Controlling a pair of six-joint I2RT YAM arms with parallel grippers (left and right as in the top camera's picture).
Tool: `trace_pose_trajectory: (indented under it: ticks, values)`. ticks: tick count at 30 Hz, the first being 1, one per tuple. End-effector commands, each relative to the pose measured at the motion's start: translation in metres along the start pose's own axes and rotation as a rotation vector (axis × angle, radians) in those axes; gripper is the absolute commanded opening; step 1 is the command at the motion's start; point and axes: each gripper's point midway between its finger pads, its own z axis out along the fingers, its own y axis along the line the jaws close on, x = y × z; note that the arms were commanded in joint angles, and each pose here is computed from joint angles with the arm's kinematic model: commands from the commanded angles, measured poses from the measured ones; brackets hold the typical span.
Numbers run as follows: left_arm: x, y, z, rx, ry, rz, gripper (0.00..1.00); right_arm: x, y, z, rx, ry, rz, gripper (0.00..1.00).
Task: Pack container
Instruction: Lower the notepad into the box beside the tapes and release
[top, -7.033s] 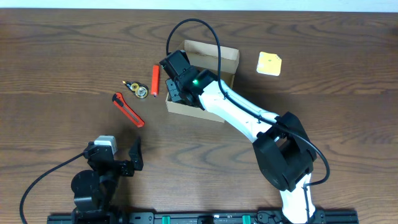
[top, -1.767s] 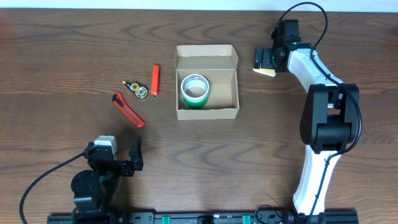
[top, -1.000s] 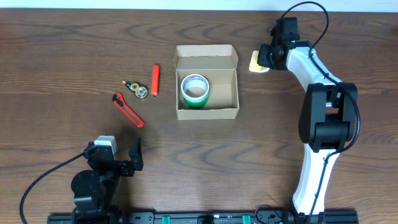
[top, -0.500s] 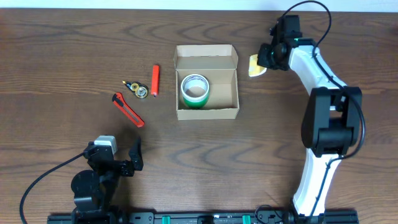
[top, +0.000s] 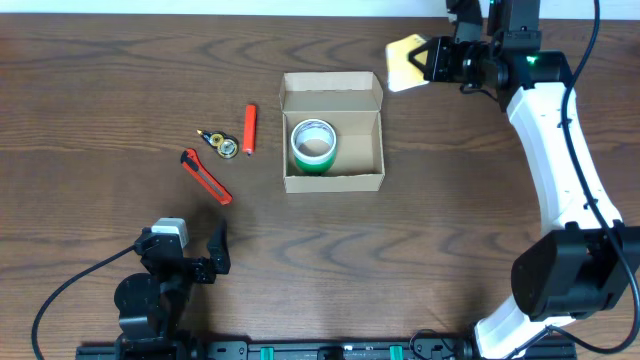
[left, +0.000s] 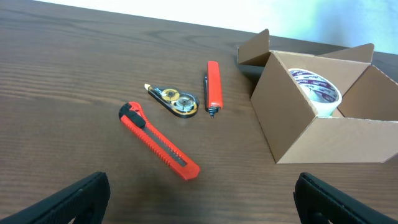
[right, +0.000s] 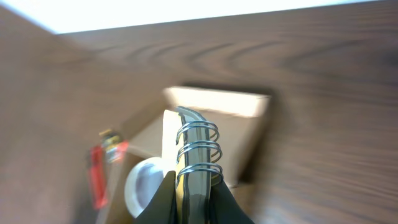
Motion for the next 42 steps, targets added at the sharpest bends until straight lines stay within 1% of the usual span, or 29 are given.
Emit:
trace_pose_trajectory:
  ticks: [1, 6, 9, 11, 15, 18, 22, 29, 42]
  values:
    - [0.009, 0.0, 0.003, 0.009, 0.02, -0.017, 0.96, 0.029, 0.042, 0.018, -0.2, 0.107, 0.016, 0.01]
    - [0.009, 0.0, 0.003, 0.009, 0.02, -0.017, 0.95, 0.069, 0.075, 0.053, -0.253, 0.192, 0.051, 0.01]
    - [0.009, 0.0, 0.003, 0.009, 0.02, -0.017, 0.95, 0.1, 0.089, 0.075, -0.281, 0.238, 0.078, 0.01]
    - [0.009, 0.0, 0.003, 0.008, 0.02, -0.017, 0.95, 0.113, 0.09, 0.086, -0.291, 0.246, 0.103, 0.01]
    - [0.009, 0.0, 0.003, 0.008, 0.02, -0.017, 0.95, 0.126, 0.081, 0.103, -0.285, 0.215, 0.209, 0.01]
    - [0.009, 0.0, 0.003, 0.008, 0.02, -0.017, 0.95, 0.134, 0.073, 0.112, -0.247, 0.198, 0.271, 0.01]
    - [0.009, 0.0, 0.003, 0.008, 0.02, -0.017, 0.95, 0.149, 0.071, 0.124, -0.173, 0.19, 0.294, 0.01]
    - [0.009, 0.0, 0.003, 0.008, 0.02, -0.017, 0.95, 0.155, 0.071, 0.138, -0.03, 0.122, 0.264, 0.01]
    - [0.009, 0.0, 0.003, 0.008, 0.02, -0.017, 0.95, 0.147, 0.063, 0.14, 0.025, 0.066, 0.253, 0.01]
